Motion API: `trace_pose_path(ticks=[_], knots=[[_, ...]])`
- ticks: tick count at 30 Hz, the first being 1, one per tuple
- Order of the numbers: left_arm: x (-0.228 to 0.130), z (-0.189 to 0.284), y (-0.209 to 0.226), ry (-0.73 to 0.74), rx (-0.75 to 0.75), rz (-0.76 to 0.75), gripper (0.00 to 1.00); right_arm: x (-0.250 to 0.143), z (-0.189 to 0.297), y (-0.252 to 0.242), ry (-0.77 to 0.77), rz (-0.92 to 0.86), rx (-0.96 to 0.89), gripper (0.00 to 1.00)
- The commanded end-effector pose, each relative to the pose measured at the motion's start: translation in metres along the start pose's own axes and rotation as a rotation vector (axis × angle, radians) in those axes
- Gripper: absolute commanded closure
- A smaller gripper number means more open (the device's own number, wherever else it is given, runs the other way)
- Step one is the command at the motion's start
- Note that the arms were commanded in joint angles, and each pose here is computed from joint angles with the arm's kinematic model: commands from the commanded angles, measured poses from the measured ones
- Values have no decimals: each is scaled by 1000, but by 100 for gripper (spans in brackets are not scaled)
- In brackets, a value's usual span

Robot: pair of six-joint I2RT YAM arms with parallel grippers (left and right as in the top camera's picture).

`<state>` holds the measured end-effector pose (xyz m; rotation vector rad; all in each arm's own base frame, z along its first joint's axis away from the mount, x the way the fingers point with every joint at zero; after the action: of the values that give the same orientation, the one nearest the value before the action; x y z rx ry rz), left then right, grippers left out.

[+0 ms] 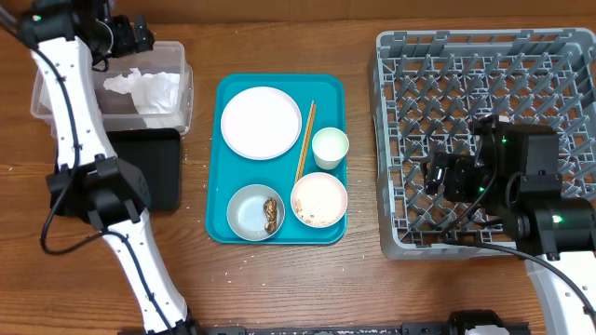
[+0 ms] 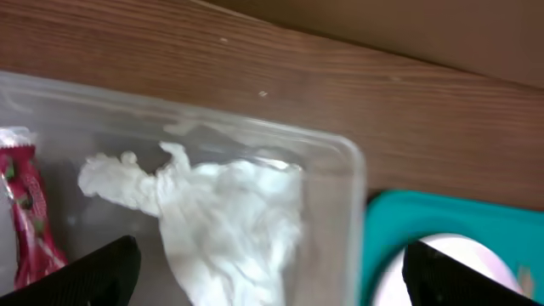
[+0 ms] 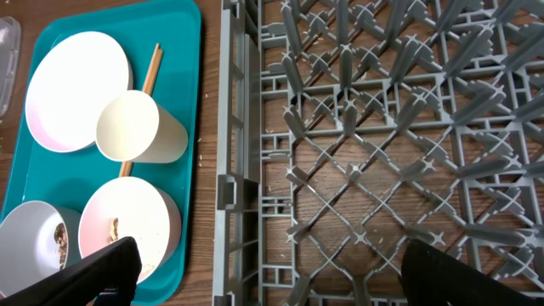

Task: Sort waste into correct bins and load items into the dishwasher
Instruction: 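Drop the wrapper and napkin into the clear plastic bin, then grasp the white paper cup on the tray with the left gripper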

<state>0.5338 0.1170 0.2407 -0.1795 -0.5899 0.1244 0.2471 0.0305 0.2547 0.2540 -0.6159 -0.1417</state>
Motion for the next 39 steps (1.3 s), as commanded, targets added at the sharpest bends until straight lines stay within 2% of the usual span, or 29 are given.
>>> trace_pose_path(ticks=[1,4,6,9,13,18,23,32,35,39], knots=[[15,80,-58,-119,-148,-98,0,7,6,3,-31,5,9,0],[-6,81,-98,-30,-292,-182,1,7,6,3,-31,5,9,0],[-25,73,-130,60,-383,-251,6,7,6,3,-31,5,9,0],[-52,63,-174,176,-433,-324,13,7,6,3,-31,5,9,0],[-86,46,-233,296,-363,-459,16,7,6,3,-32,6,9,0],[-132,21,-281,424,-293,-593,16,7,6,3,-32,5,9,0],[-171,-13,-294,541,-183,-628,19,7,6,3,-31,6,8,0],[-214,-62,-305,602,-179,-621,30,5,6,2,-20,4,6,0],[-226,-74,-307,613,-187,-630,35,3,6,2,-12,2,3,0],[-234,-82,-311,609,-196,-637,52,3,6,2,-10,2,3,0]])
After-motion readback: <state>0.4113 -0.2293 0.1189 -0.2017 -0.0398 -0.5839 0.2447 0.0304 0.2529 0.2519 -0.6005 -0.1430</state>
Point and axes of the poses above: each gripper's point midway between its finger pads, its own z axis back along the fingers, its own y axis along the line the jaws close on, x = y × z, the point moved 5 cm from there along z, back along the fingers, and after that the axes turned 4 degrees about -z, right-handed, at the moved point
